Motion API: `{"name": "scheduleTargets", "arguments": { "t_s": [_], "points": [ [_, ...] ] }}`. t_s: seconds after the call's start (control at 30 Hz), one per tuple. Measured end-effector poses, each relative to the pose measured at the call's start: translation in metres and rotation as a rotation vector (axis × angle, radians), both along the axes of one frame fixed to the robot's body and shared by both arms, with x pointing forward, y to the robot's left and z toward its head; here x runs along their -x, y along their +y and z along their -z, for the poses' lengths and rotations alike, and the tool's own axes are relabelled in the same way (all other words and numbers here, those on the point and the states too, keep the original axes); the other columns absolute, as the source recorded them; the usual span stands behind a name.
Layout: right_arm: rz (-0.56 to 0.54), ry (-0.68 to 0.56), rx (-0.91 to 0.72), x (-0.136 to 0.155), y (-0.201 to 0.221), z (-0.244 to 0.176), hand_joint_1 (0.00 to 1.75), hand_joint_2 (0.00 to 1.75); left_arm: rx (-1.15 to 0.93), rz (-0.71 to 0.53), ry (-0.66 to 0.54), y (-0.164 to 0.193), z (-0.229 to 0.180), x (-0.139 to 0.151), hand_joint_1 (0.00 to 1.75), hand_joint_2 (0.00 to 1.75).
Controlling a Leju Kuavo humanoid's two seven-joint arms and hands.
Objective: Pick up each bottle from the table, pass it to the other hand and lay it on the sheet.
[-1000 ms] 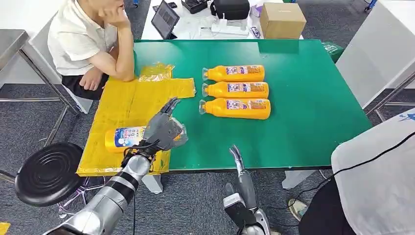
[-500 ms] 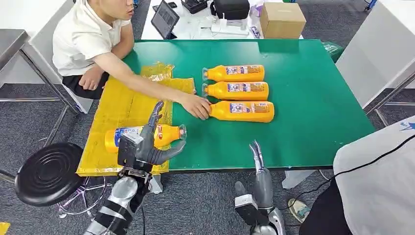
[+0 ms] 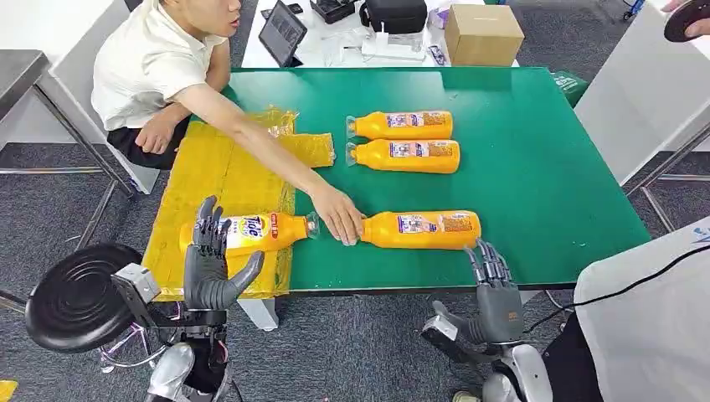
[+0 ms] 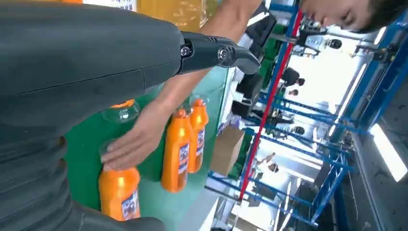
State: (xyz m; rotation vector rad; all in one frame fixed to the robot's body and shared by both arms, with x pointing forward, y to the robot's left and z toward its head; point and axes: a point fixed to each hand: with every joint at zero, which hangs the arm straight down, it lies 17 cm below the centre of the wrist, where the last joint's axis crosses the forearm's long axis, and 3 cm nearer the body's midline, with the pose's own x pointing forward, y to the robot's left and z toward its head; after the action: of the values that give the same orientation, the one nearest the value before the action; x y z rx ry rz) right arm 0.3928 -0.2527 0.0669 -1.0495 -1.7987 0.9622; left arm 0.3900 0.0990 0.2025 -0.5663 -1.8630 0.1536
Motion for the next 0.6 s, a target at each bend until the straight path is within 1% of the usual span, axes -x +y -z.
{"name": "scheduleTargets", "arguments": {
  "t_s": [0.1,0.2,0.33,0.47,0.6],
  "points": [
    [0.044,0.039,0.036,-0.012,-0.019,0.012,0.00,1.75,-0.011,-0.015,-0.009,0.002,-0.003,0.002,0.00,1.75],
    [0.058,0.063,0.057,-0.019,-0.028,0.019,0.00,1.75,-0.015,-0.025,-0.015,0.004,-0.005,0.002,0.00,1.75],
    [0.084,0.088,0.085,-0.030,-0.041,0.026,0.00,1.75,-0.039,-0.050,-0.035,0.006,-0.008,0.002,0.00,1.75],
    [0.123,0.116,0.109,-0.050,-0.060,0.029,0.00,1.75,-0.041,-0.042,-0.035,0.002,-0.009,0.003,0.00,1.75],
    [0.128,0.127,0.143,-0.062,-0.068,0.030,0.00,1.75,-0.042,-0.041,-0.034,0.000,-0.009,0.004,0.00,1.75]
  ]
}}
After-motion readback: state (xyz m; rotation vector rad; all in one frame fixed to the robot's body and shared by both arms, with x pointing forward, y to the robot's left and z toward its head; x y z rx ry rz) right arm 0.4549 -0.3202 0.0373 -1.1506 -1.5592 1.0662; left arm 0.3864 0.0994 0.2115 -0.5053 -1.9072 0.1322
